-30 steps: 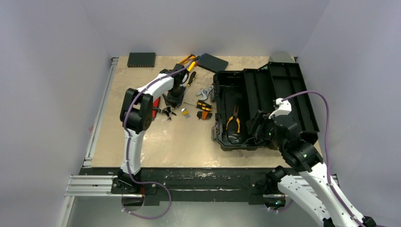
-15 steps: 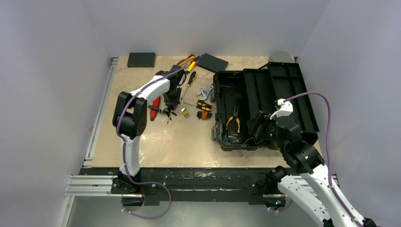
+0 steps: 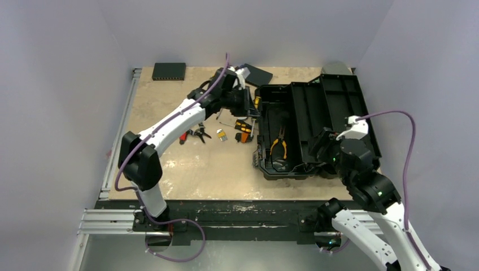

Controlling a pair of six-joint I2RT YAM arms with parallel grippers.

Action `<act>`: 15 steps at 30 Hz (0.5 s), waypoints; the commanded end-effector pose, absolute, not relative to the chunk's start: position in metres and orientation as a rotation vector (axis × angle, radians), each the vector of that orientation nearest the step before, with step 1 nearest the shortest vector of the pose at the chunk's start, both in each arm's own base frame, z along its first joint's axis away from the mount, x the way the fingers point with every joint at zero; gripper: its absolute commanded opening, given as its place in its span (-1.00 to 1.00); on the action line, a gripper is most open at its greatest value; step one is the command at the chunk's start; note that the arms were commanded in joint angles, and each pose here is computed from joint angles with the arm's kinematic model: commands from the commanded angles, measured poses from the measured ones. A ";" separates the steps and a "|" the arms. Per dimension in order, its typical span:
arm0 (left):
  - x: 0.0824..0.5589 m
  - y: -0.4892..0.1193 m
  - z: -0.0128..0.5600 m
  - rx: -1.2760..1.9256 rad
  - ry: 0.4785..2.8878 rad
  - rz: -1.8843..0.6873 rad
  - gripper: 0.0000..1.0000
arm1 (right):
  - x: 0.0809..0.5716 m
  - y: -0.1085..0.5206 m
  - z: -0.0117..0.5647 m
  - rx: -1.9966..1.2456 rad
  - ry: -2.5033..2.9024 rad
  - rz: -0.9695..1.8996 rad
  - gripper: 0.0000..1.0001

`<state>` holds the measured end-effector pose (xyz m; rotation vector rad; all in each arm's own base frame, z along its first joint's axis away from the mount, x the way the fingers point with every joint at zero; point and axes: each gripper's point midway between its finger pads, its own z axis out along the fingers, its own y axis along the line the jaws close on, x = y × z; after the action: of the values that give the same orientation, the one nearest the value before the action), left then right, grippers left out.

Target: Pack the tool kit

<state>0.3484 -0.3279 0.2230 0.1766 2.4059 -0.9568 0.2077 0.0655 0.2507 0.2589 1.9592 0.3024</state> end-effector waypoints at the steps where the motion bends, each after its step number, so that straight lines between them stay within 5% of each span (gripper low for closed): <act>1: 0.347 -0.402 0.266 0.146 2.282 -1.340 -1.00 | 0.204 0.030 0.301 0.374 1.833 0.183 0.34; 15: 0.372 -0.512 0.313 -0.077 2.056 -1.744 -1.00 | 0.197 0.013 0.316 0.405 1.754 0.145 0.36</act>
<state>0.3606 -0.4883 0.2460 -0.0130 2.2753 -1.5288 0.1967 0.0175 0.3161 0.3863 1.7689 0.1641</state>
